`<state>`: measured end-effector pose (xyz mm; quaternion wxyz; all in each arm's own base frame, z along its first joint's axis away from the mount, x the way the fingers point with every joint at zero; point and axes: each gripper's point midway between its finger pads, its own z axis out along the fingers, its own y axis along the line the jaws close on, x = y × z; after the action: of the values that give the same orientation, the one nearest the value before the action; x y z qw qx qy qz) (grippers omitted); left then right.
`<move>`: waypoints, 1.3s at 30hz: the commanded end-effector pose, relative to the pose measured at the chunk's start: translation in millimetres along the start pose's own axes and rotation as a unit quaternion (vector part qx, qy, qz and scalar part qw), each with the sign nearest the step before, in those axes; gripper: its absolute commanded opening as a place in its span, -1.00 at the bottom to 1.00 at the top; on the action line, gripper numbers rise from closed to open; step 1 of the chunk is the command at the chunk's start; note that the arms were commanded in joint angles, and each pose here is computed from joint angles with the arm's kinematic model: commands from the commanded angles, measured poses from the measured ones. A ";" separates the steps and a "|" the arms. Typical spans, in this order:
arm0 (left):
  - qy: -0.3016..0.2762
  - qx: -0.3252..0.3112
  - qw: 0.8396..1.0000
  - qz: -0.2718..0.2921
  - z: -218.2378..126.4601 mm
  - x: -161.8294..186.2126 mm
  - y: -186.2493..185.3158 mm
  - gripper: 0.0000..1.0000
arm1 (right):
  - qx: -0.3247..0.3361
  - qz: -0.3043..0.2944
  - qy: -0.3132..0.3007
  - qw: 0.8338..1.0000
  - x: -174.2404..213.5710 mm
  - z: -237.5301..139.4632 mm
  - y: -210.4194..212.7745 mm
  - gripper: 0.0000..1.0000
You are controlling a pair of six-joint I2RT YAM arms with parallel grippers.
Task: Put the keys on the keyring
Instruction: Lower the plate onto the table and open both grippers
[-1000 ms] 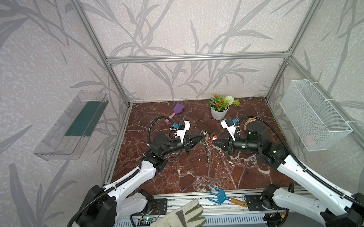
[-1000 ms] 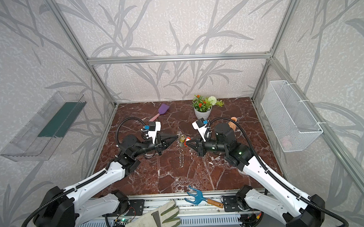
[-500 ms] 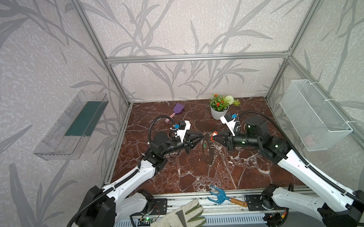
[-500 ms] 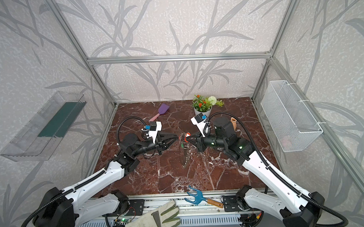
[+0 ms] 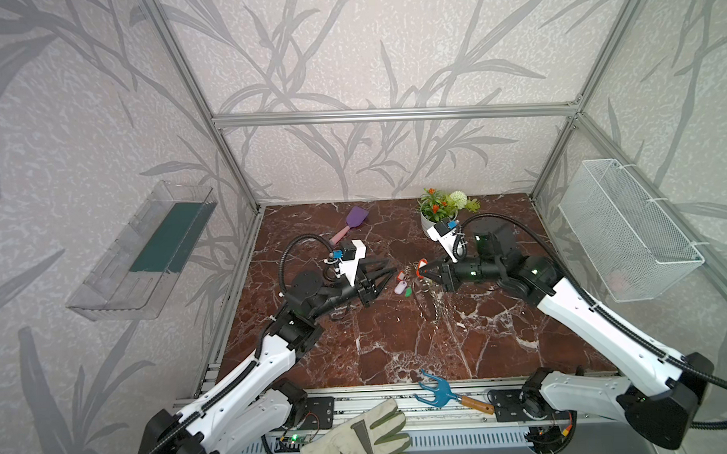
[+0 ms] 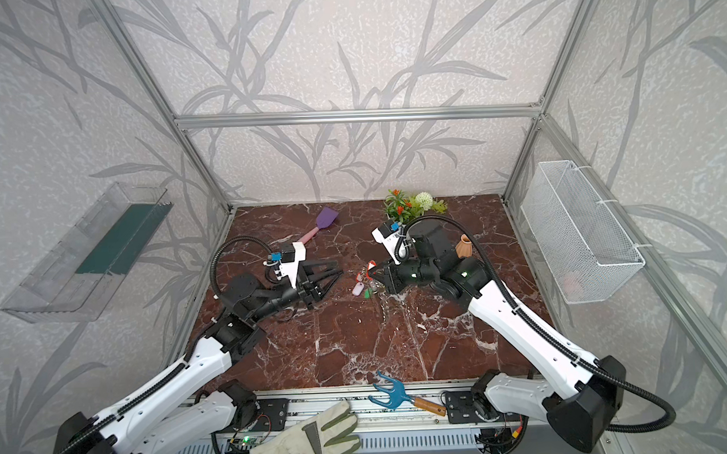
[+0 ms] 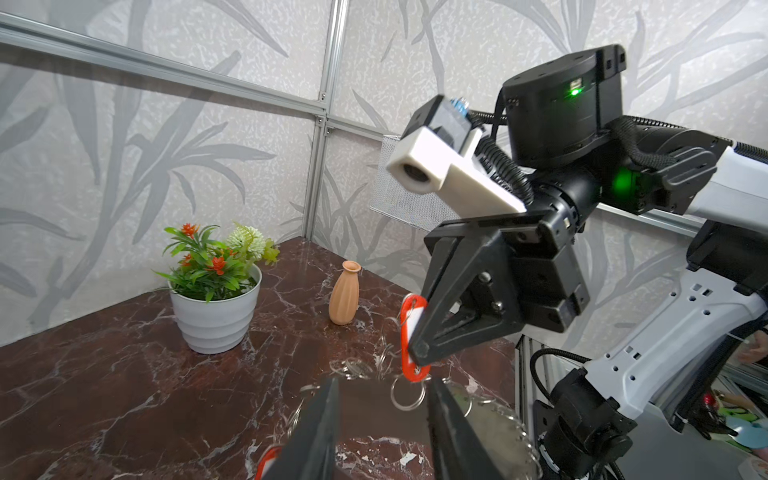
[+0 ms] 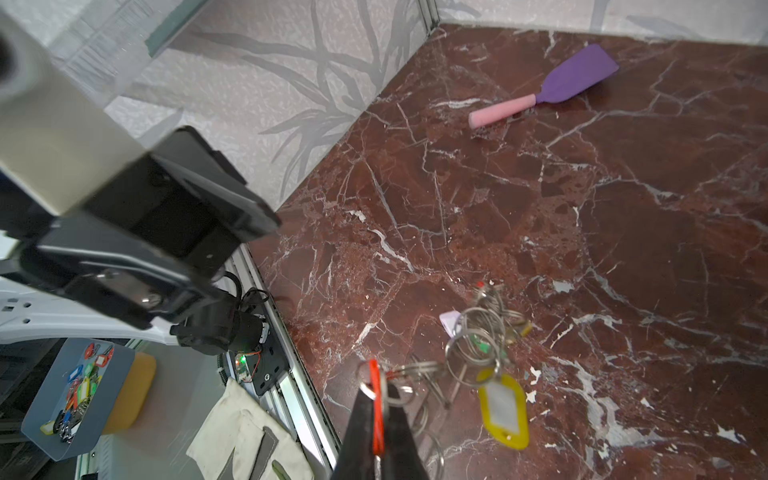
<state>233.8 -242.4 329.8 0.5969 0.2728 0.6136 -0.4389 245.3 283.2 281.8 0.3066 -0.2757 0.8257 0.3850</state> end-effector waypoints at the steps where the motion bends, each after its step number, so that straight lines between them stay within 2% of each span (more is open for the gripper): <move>1: 0.009 -0.039 0.999 0.019 -14.2 6.4 7.6 -0.19 | -0.013 -0.010 0.003 1.000 -10.1 12.5 7.3 -1.00; 4: 0.002 -0.066 0.997 0.029 -23.0 4.7 12.5 -0.07 | -0.019 -0.018 0.022 0.999 -10.9 37.0 12.7 -1.00; 6: -0.004 -0.079 0.996 0.033 -27.0 3.4 15.3 0.10 | -0.036 -0.021 0.027 0.999 -12.4 54.0 20.7 -1.00; 9: -0.009 -0.099 0.995 0.032 -29.9 2.2 21.3 0.22 | -0.049 -0.011 0.033 0.998 -10.4 75.4 16.7 -1.00; 13: -0.010 -0.094 0.995 0.033 -30.6 -0.2 18.7 0.25 | -0.038 0.014 0.045 0.998 1.7 92.0 -7.9 -1.00; 15: -0.010 -0.093 0.995 0.035 -30.3 -0.6 18.1 0.26 | -0.030 0.046 0.053 0.997 11.0 97.5 -30.5 -1.00; 22: -0.010 -0.097 0.995 0.025 -29.7 -1.4 19.9 0.27 | 0.007 0.113 0.076 0.991 51.5 102.8 -95.3 -1.00; 26: -0.011 -0.111 0.994 0.020 -30.5 -2.9 24.3 0.27 | 0.012 0.141 0.092 0.986 75.1 102.7 -121.1 -0.91; 28: -0.013 -0.133 0.991 0.011 -32.2 -4.3 31.3 0.34 | 0.041 0.144 0.099 0.984 83.4 99.4 -134.4 -0.63; 29: -0.014 -0.154 0.988 0.003 -33.7 -5.0 39.0 0.44 | 0.056 0.144 0.101 0.983 85.6 96.4 -138.8 -0.36; 31: -0.014 -0.197 0.980 -0.011 -37.0 -5.2 53.5 0.55 | 0.071 0.138 0.093 0.983 82.8 89.4 -140.2 -0.03; 33: -0.026 -0.260 0.965 -0.032 -45.6 -8.4 74.6 0.92 | 0.090 0.130 0.079 0.984 76.5 78.1 -139.1 0.41; 35: -0.014 -0.310 0.950 -0.039 -50.9 -6.3 91.9 0.99 | 0.112 0.121 0.057 0.985 67.2 62.1 -137.7 0.75; 36: 0.007 -0.346 0.937 -0.037 -55.4 -1.3 103.9 0.99 | 0.131 0.117 0.041 0.984 61.6 51.5 -139.7 0.99; 39: 0.028 -0.470 0.882 -0.037 -83.8 6.1 142.8 0.99 | 0.208 0.111 -0.035 0.971 46.2 13.8 -157.6 0.98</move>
<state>297.6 -156.5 298.7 0.6269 0.0526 0.7429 -0.2289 313.7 233.6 147.5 0.2656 -0.1482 0.9031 0.3032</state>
